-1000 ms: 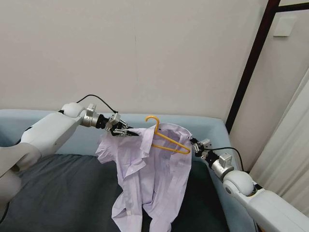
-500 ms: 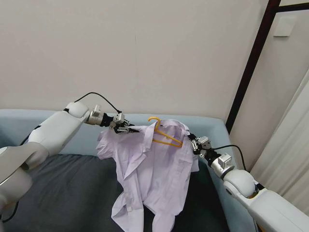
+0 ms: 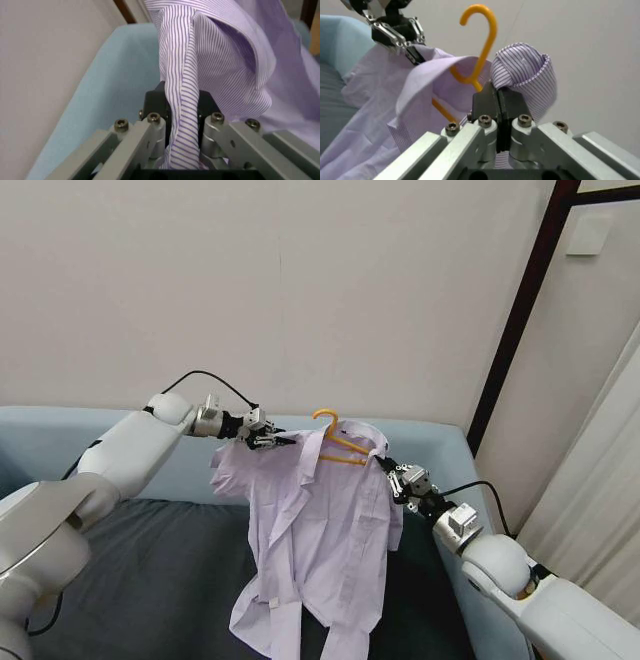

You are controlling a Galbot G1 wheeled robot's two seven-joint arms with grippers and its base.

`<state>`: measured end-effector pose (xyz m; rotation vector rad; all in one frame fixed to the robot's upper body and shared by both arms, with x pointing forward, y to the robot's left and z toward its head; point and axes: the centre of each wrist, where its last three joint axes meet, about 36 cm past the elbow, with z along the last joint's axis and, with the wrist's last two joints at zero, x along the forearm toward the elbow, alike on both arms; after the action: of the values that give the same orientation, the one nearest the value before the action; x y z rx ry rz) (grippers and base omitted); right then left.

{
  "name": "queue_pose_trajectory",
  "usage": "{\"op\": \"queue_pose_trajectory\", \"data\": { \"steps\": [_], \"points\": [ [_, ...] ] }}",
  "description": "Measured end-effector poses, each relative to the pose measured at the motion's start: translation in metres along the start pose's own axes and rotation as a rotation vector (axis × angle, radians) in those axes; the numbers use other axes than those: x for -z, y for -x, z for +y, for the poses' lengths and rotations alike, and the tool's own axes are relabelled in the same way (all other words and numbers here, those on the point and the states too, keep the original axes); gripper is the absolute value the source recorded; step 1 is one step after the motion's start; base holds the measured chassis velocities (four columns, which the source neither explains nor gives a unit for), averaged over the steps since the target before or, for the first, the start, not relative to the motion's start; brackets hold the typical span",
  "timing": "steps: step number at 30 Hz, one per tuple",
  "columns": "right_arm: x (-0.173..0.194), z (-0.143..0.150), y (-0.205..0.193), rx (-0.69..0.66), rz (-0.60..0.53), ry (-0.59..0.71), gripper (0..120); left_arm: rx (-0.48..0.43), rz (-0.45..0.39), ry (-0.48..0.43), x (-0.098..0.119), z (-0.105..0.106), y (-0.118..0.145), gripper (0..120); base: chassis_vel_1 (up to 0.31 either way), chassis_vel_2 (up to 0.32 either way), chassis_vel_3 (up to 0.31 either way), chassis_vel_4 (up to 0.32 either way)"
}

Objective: Pick up the clothes from the sofa and hang them on the clothes hanger.

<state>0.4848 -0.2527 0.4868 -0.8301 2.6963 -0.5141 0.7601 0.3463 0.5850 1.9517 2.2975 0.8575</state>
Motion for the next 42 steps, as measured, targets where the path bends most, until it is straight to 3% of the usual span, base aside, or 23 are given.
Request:
{"op": "queue_pose_trajectory", "data": {
  "steps": [3, 7, 15, 22, 28, 32, 35, 42],
  "points": [
    [0.006, -0.009, 0.003, 0.003, -0.007, -0.036, 0, -0.025, -0.074, -0.073, 0.005, -0.005, 0.009, 7, 0.000, 0.000, 0.000, 0.000],
    [0.009, -0.017, 0.004, 0.014, -0.007, -0.081, 0, -0.037, -0.088, -0.100, 0.011, -0.004, 0.014, 7, 0.000, 0.000, 0.000, 0.000],
    [0.009, -0.008, -0.017, 0.147, -0.029, -0.286, 0, 0.000, -0.145, -0.151, 0.025, -0.001, 0.031, 7, 0.000, 0.000, 0.000, 0.000],
    [-0.002, -0.020, -0.029, 0.216, -0.026, -0.509, 0, 0.003, -0.175, -0.171, 0.039, -0.005, 0.036, 7, 0.000, 0.000, 0.000, 0.000],
    [-0.004, -0.041, -0.028, 0.151, 0.002, -0.582, 0, -0.023, -0.199, -0.203, 0.041, -0.020, 0.029, 7, 0.000, 0.000, 0.000, 0.000],
    [0.001, -0.043, -0.028, 0.107, 0.026, -0.560, 0, -0.002, -0.214, -0.218, 0.040, -0.022, 0.020, 7, 0.000, 0.000, 0.000, 0.000],
    [0.009, -0.037, -0.030, 0.098, 0.030, -0.542, 5, 0.033, -0.228, -0.227, 0.042, -0.021, 0.015, 7, 0.000, 0.000, 0.000, 0.000],
    [0.011, -0.022, -0.043, 0.123, 0.039, -0.575, 32, 0.116, -0.270, -0.223, 0.053, -0.018, 0.019, 7, 0.000, 0.000, 0.000, 0.000]
  ]
}}
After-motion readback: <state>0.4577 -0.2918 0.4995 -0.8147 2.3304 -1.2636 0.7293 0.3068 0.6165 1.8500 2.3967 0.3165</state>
